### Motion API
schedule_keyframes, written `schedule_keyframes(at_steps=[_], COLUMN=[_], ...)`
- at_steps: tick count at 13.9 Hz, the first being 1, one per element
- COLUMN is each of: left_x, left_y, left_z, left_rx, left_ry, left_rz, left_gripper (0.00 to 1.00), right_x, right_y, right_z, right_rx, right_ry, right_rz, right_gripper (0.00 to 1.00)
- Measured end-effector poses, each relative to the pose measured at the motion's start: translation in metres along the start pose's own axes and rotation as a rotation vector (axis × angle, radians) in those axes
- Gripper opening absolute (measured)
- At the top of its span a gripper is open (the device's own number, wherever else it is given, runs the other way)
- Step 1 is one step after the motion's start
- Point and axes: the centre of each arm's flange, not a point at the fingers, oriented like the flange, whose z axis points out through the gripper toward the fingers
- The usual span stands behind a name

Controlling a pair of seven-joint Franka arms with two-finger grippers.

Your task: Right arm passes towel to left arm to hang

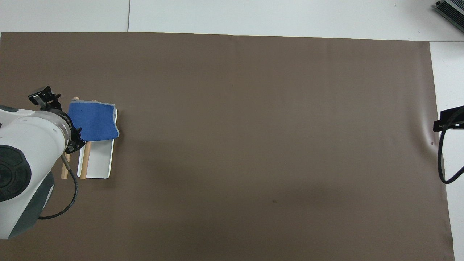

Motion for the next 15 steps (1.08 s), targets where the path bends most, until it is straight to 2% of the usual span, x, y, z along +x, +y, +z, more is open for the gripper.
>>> schedule_keyframes(at_steps=[2,7,9,15], left_x=[-0.003,-0.009,-0.008,0.011], left_y=[0.009,0.035,0.045,0.067], left_z=[-0.011,-0.028,-0.033,-0.051], left_rx=[0.037,0.072,0.081,0.111], left_ry=[-0.056,-0.203,-0.263,-0.431], left_rz=[0.207,0.670,0.907,1.490], left_gripper=[1.00,1.00,1.00,1.00], right_x=[-0.002,-0.006,-0.007,-0.007], right_y=[0.000,0.001,0.001,-0.017], right_z=[0.004,0.007,0.007,0.005], right_rx=[-0.001,-0.001,0.000,-0.036], right_ry=[-0.010,-0.018,-0.017,0.009], right_rz=[0.000,0.000,0.000,-0.039], right_gripper=[1.00,1.00,1.00,1.00])
